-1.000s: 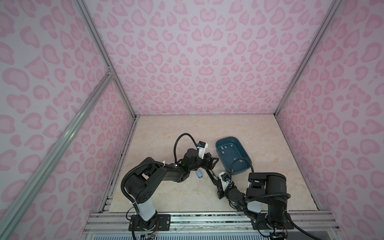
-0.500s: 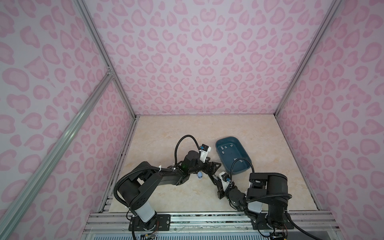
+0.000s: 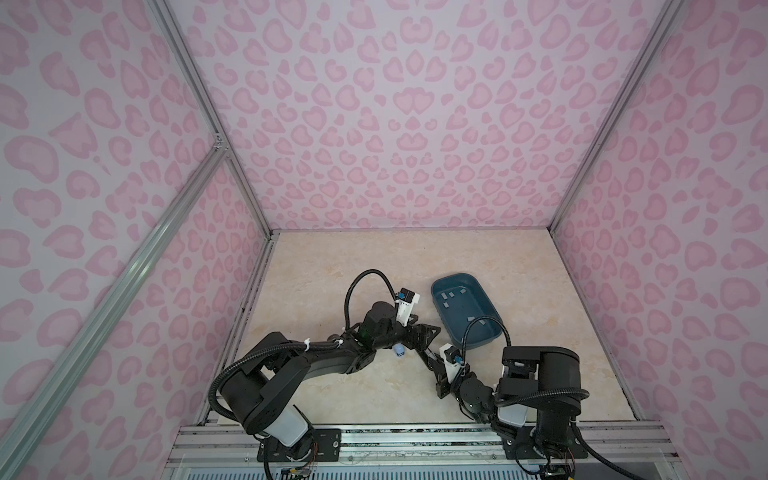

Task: Load the staples into the stapler

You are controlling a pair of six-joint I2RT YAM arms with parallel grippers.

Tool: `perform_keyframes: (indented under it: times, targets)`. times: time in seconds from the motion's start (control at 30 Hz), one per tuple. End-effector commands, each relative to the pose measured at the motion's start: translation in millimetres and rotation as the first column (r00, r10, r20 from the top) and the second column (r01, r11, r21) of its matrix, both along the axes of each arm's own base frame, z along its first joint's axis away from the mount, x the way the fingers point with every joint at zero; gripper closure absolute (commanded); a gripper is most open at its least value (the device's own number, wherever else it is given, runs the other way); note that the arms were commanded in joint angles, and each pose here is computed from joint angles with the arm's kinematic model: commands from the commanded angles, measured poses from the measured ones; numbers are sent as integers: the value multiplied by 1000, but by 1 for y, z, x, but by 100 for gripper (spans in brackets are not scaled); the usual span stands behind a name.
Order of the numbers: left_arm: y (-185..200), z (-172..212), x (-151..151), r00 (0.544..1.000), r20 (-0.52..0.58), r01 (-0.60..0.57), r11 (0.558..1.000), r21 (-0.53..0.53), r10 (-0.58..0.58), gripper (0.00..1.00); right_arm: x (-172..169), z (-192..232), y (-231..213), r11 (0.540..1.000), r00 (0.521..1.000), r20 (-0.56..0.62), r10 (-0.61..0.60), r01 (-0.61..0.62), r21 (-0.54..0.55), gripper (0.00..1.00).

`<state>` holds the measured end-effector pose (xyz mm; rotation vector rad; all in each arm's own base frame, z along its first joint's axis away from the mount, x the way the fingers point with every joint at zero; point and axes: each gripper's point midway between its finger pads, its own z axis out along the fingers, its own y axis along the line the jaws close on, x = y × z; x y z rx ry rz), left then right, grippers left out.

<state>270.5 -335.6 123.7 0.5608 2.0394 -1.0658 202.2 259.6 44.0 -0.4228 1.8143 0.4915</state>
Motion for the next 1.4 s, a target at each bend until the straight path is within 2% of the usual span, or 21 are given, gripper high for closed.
perform_keyframes:
  times: [0.0,0.2,0.33,0.53,0.7,0.8,0.87,1.0,1.1,1.27,1.37]
  targets:
    - [5,16,7,998,31,-51,998,-25,52,4,3,3,-4,999,999,13,-32,31,14,83]
    - [24,34,12,987,50,-154,987,-37,156,4,4,-5,-2,999,999,7,-39,39,-4,82]
    - [40,31,18,969,56,-239,971,-2,239,4,3,-3,1,1000,999,12,-31,31,-2,82]
    - [40,5,20,968,21,-250,967,48,249,4,-4,15,0,1000,999,40,-11,10,25,53]
    - [34,-16,25,971,4,-239,966,96,240,4,-12,33,-2,1000,999,52,-5,4,20,50]
    - [30,-28,27,973,-12,-228,967,116,231,4,-12,47,-3,1000,999,48,-18,17,9,49]
    - [28,-35,29,974,-21,-223,967,126,228,4,-9,52,-1,999,1000,11,-19,19,-40,50]
    - [26,-45,31,972,-29,-227,963,145,233,4,4,67,-7,998,998,-28,-52,51,-38,63]
    - [28,-51,32,970,-32,-235,959,161,243,4,9,62,-6,1000,997,-72,-24,23,-20,66]
    - [26,-60,33,970,-40,-230,957,177,241,4,6,52,19,996,994,-99,37,-44,-75,69]
    - [25,-64,34,969,-45,-230,955,184,242,4,9,46,23,996,994,-102,29,-37,-79,70]
